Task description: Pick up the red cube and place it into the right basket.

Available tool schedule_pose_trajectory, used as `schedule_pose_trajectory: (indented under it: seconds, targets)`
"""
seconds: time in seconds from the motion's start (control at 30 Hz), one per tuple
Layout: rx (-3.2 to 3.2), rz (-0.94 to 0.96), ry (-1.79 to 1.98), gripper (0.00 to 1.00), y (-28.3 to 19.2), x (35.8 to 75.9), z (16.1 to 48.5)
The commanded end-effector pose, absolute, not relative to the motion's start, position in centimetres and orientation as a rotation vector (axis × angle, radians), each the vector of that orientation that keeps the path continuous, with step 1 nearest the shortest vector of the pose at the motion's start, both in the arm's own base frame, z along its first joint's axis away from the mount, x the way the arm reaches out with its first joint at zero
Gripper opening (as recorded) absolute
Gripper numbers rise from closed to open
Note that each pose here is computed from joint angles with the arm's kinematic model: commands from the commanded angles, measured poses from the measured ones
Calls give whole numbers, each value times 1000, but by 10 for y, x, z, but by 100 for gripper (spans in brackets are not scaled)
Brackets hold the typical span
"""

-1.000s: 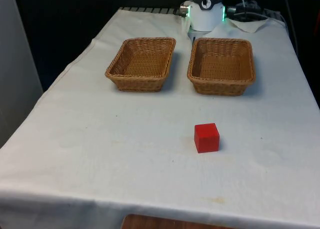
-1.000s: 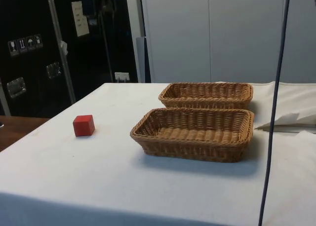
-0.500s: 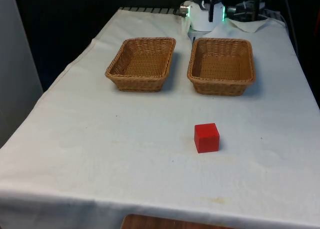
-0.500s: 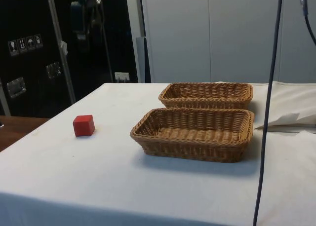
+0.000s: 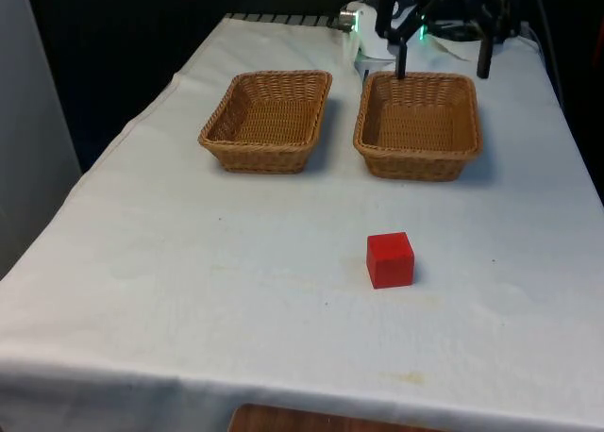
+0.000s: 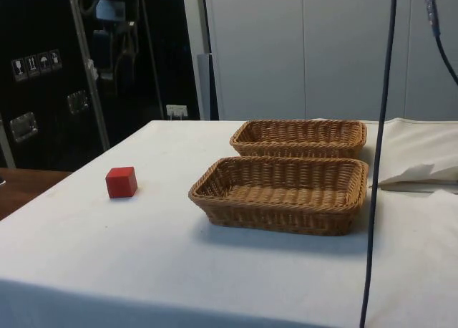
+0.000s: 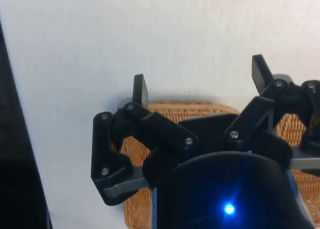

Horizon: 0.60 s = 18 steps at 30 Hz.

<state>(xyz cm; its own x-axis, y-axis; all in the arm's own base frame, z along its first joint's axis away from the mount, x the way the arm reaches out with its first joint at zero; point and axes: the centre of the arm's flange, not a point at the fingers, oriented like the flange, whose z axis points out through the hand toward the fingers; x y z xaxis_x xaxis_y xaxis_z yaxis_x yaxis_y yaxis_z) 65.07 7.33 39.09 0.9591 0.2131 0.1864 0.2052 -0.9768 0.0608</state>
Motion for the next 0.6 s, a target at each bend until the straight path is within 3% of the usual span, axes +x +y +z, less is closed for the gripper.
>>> schedule_pose_trajectory:
  seconds: [0.0, 0.57]
  targets:
    - [3072, 309, 336, 100, 74, 655, 387]
    - [3018, 371, 402, 100, 75, 687, 348]
